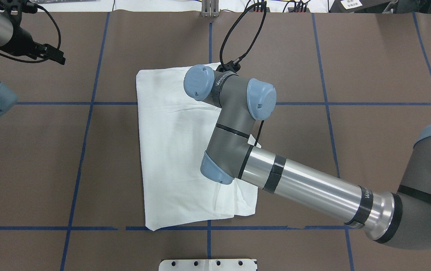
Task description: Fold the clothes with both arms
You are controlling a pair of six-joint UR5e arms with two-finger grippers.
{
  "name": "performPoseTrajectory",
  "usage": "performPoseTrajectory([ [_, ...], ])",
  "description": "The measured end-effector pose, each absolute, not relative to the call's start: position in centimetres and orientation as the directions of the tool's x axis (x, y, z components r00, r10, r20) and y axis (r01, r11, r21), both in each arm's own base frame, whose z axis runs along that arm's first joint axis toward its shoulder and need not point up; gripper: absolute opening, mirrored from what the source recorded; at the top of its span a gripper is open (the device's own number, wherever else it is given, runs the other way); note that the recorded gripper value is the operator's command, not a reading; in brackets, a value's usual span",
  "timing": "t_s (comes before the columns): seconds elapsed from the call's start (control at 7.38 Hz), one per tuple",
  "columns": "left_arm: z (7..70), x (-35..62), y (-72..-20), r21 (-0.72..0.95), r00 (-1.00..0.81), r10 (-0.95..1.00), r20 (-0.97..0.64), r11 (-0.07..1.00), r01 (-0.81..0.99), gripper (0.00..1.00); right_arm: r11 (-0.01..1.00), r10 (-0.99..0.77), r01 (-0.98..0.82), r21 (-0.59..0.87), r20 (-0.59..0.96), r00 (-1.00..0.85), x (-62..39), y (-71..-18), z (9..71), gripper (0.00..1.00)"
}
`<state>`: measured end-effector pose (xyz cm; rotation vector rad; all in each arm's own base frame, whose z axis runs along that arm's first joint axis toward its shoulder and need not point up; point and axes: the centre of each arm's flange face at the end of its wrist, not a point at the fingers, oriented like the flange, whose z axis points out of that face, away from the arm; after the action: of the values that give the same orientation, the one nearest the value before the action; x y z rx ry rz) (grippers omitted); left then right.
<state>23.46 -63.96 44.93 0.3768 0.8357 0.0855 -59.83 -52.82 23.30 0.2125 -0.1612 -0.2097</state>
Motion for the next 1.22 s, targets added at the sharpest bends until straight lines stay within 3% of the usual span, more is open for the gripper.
performPoseTrajectory([
  [0.54,45.1,23.4,-63.9,0.357,0.672,0.219,-0.708,0.931,0.072,1.0,0.988,-0.021,-0.043,0.15,0.399,0.917,-62.4,-45.8,17.5,1.0],
  [0.81,45.4,23.4,-63.8,0.353,0.673,0.217,-0.707,0.933,0.071,1.0,0.99,0.036,-0.088,0.108,0.416,0.909,-65.5,-41.1,17.5,1.0],
  [1.22,45.5,23.3,-63.7,0.354,0.673,0.217,-0.707,0.933,0.071,1.0,0.992,0.03,-0.071,0.103,0.357,0.934,-66.9,-37.9,18.4,1.0],
])
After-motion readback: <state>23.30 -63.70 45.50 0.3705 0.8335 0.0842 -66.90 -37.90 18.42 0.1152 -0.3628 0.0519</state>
